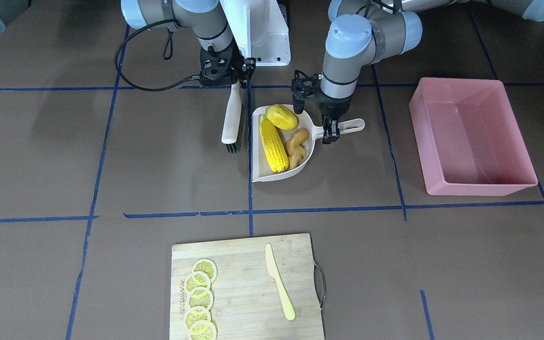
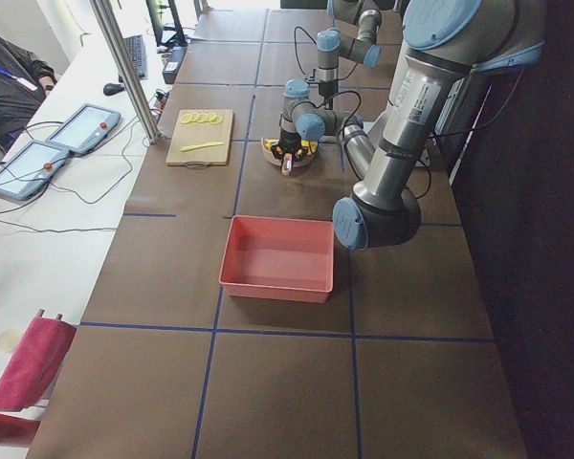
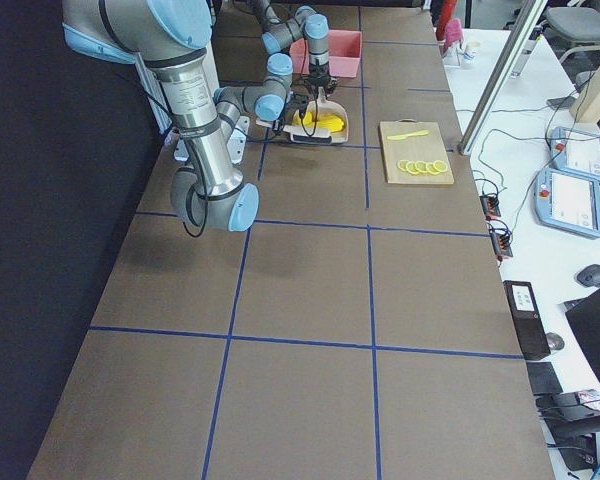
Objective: Sweep and dump trash into bin
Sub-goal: 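Push the items deeper into the dustpan, then lift the brush away, then lift the loaded dustpan with the left gripper and carry it over the pink bin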
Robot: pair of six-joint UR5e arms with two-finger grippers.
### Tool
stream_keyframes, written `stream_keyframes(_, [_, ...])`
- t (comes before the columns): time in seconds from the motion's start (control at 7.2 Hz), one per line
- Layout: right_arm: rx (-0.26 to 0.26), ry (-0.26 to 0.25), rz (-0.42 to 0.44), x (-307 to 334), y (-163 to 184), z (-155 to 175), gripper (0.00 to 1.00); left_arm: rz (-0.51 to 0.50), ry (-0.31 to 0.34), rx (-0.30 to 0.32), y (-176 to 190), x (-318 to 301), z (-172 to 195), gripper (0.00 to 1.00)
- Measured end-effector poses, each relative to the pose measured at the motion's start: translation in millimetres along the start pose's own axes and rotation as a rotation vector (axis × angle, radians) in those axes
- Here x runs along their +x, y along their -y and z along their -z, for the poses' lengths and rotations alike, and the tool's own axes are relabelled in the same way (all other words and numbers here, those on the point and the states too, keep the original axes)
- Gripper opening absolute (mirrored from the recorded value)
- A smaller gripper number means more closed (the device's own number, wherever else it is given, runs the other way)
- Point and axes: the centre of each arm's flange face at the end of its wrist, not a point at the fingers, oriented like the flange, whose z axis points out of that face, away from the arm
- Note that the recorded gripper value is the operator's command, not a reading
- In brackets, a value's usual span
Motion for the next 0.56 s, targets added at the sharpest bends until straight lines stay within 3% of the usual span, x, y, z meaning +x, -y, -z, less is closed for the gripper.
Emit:
stream_keyframes(0.28, [0.003, -0.076, 0.043, 14.4, 10.6, -4.5, 0.0, 0.001, 0.001, 0.004, -0.3, -0.9, 1.7, 0.0])
stream_keyframes(0.56, [-0.009, -0.12, 0.08, 29.2, 13.6, -13.2, 0.0, 0.013, 0.026, 0.023, -5.7, -11.3, 17.7, 0.0])
